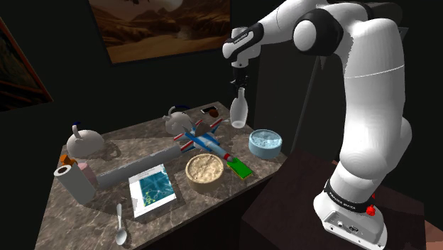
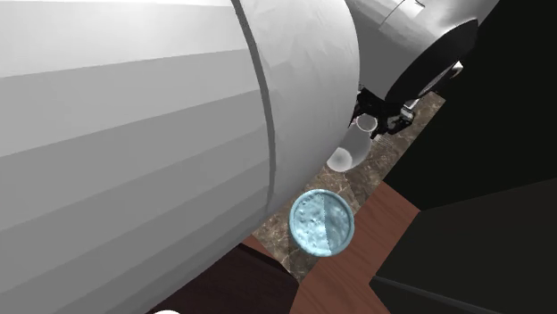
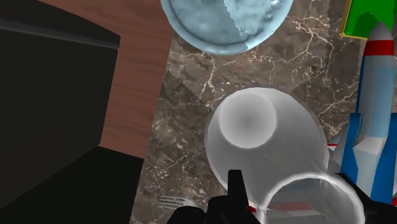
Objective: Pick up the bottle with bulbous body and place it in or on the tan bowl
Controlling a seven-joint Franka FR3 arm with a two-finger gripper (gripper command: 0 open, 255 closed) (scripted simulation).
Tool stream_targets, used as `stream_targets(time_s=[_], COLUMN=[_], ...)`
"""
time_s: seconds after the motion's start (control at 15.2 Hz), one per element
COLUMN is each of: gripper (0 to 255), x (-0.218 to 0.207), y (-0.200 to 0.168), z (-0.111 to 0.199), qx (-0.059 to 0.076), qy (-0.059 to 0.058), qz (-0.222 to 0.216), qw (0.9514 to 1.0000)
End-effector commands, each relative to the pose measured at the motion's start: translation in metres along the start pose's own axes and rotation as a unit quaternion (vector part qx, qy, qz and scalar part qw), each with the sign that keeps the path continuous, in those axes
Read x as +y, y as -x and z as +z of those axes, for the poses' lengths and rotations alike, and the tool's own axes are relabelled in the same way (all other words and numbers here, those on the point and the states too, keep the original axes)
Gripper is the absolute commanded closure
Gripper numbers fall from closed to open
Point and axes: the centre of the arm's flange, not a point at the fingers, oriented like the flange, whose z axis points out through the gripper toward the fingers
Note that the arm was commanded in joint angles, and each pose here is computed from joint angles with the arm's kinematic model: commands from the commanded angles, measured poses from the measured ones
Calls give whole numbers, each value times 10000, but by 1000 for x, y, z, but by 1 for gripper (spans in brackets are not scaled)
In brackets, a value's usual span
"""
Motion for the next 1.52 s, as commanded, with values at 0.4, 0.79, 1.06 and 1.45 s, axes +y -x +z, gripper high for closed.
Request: stream_targets(time_s=[0.4,0.79,1.06,1.45], gripper=[255,255,255,255], x=[1,-23,-73,-147], y=[0,8,21,40], z=[-43,-67,-79,-98], qx=[1,1,1,1], qy=[0,0,0,0], qz=[0,0,0,0], qw=[10000,10000,10000,10000])
